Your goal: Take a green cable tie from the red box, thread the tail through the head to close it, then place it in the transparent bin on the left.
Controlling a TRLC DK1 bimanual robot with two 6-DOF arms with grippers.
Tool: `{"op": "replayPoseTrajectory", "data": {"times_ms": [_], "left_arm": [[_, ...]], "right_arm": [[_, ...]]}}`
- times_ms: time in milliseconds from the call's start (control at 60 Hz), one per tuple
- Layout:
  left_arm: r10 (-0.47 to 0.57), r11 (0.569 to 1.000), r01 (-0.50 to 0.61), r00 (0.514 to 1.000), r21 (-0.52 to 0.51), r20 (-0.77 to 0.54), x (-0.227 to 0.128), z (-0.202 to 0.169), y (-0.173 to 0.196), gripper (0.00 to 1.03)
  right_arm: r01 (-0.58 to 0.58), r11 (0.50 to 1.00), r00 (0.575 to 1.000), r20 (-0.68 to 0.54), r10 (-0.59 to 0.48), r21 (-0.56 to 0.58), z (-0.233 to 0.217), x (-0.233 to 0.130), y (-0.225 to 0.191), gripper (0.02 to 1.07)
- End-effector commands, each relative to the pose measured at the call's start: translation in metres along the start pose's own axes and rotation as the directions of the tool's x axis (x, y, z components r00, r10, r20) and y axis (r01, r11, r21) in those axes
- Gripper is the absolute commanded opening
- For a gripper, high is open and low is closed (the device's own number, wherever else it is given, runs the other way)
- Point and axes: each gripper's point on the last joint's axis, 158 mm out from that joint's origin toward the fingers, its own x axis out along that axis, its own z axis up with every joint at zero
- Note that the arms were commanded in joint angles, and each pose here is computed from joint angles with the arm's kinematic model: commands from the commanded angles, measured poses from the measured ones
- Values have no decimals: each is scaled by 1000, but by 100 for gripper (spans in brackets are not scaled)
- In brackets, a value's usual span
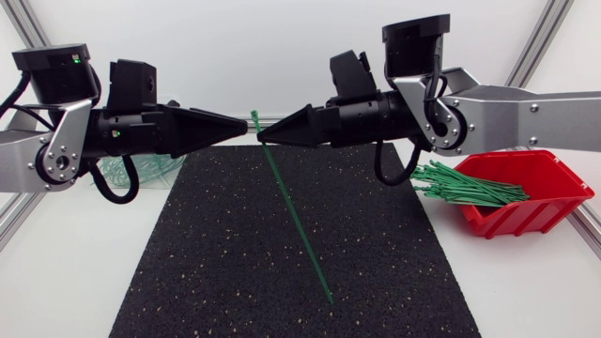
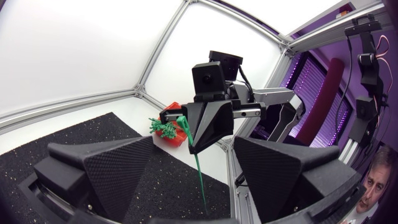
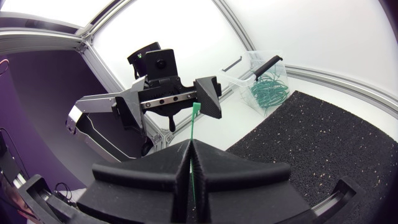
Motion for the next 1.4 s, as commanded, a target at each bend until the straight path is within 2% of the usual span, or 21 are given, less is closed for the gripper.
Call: {"op": "replayPoseTrajectory", "data": {"times_ms": [0, 367, 717, 1183, 1383], "left_arm": [[-19, 997, 18, 1000, -79, -13, 4, -13, 4, 82], [-46, 993, 44, 999, -109, -20, 6, -16, 2, 56], [-57, 990, 54, 998, -131, -18, 6, -16, 3, 50], [-56, 989, 53, 998, -135, -15, 5, -17, 2, 24], [-62, 990, 59, 998, -130, -17, 7, -18, -1, 23]], "right_arm": [[-11, 1000, 1000, 4, 11, 21, -3, 0, 5, 8], [-29, 999, 999, 27, 28, 26, 0, 7, 4, 8], [-35, 999, 999, 8, 34, 42, -10, 14, 1, 8], [-28, 998, 1000, -3, 28, 58, -19, 15, -5, 8], [-30, 998, 1000, 2, 30, 52, -17, 14, -4, 8]]}}
